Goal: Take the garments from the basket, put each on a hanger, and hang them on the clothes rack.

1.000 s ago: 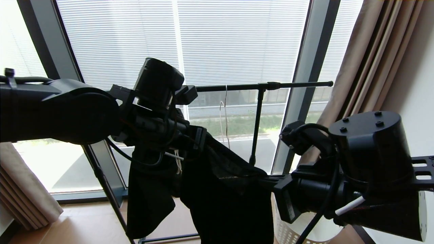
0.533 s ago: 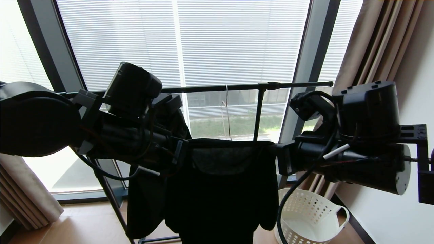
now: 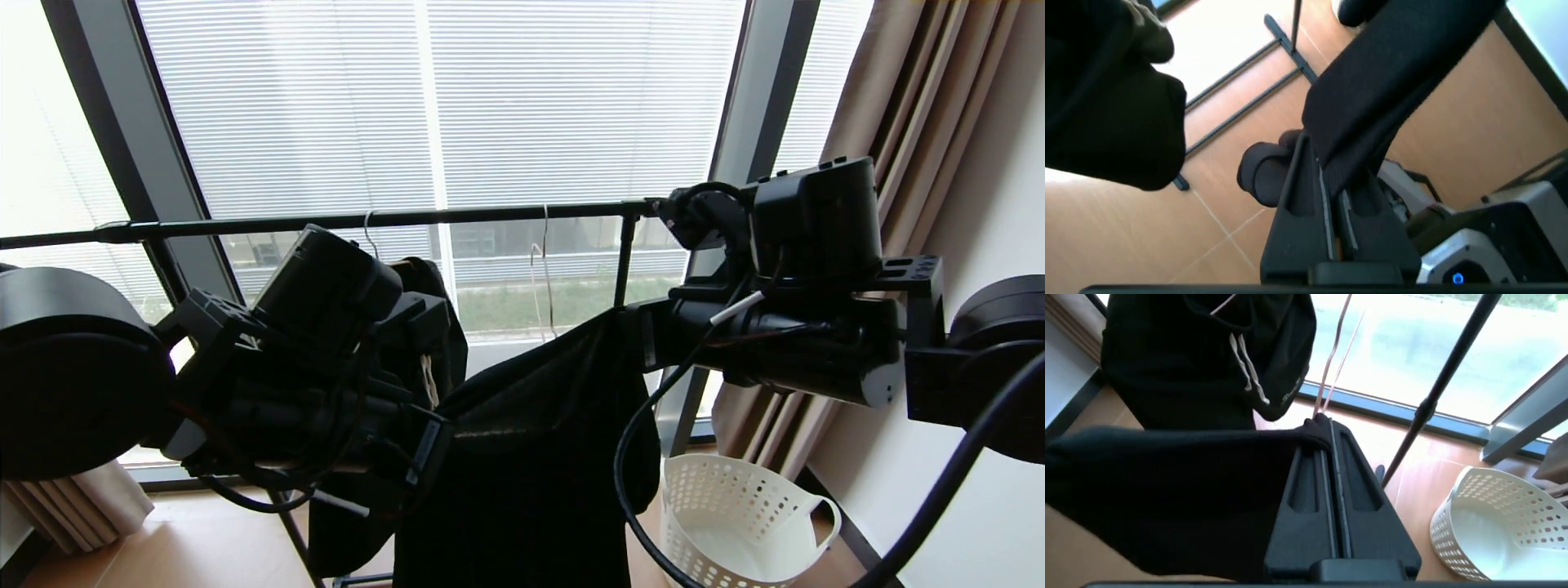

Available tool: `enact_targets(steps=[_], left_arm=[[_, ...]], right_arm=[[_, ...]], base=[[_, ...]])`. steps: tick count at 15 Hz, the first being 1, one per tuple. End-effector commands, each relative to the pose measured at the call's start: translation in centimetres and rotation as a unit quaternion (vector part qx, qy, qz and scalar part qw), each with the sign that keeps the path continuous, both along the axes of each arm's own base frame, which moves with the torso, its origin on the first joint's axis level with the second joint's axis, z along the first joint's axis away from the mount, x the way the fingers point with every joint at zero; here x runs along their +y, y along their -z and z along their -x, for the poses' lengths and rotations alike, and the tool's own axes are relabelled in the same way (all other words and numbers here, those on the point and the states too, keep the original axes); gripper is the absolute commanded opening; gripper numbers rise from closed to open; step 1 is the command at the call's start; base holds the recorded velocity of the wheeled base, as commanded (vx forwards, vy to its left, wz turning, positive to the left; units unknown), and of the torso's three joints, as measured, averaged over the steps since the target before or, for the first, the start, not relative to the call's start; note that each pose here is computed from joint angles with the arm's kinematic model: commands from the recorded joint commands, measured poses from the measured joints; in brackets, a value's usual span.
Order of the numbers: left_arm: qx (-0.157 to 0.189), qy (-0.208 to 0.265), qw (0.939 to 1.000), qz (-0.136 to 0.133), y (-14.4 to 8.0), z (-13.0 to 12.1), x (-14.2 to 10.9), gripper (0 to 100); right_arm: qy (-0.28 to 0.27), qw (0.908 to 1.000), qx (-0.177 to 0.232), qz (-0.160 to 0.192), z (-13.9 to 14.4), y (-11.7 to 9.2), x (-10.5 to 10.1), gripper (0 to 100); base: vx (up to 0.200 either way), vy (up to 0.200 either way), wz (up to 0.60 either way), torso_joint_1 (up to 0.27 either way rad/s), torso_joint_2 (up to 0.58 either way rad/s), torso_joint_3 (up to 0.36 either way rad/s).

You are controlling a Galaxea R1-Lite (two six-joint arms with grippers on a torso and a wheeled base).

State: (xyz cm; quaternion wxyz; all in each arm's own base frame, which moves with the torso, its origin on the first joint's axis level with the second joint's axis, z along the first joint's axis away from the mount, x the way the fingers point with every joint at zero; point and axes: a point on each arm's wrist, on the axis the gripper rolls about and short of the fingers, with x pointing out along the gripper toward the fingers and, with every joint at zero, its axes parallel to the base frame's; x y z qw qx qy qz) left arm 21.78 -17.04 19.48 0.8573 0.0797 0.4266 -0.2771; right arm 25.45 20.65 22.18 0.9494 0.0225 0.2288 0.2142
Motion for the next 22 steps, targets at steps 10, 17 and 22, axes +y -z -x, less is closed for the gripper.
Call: enact_targets(steps=[10, 17, 22], left_arm=[[0.011, 0.055, 0.9975, 0.043, 0.2, 3.3, -4.4, 0], [0.018, 0.024, 0.9984, 0.049, 0.5, 3.5, -2.9, 0], [-0.006, -0.045, 0.9961, 0.075, -0.5, 1.1, -0.1, 0]], right_arm=[[-0.072, 0.9964, -0.010, -0.043, -1.7, 0.4, 9.4, 0], [-0.034, 0.9966, -0.002, -0.075, -1.4, -1.3, 6.2, 0], [-0.004, 0.9979, 0.000, -0.064, 1.4, -2.0, 1.0, 0]], base=[[0.000, 0.000, 0.00, 0.000, 0.00, 0.000], [0.000, 0.000, 0.00, 0.000, 0.00, 0.000], [0.000, 0.000, 0.00, 0.000, 0.00, 0.000]])
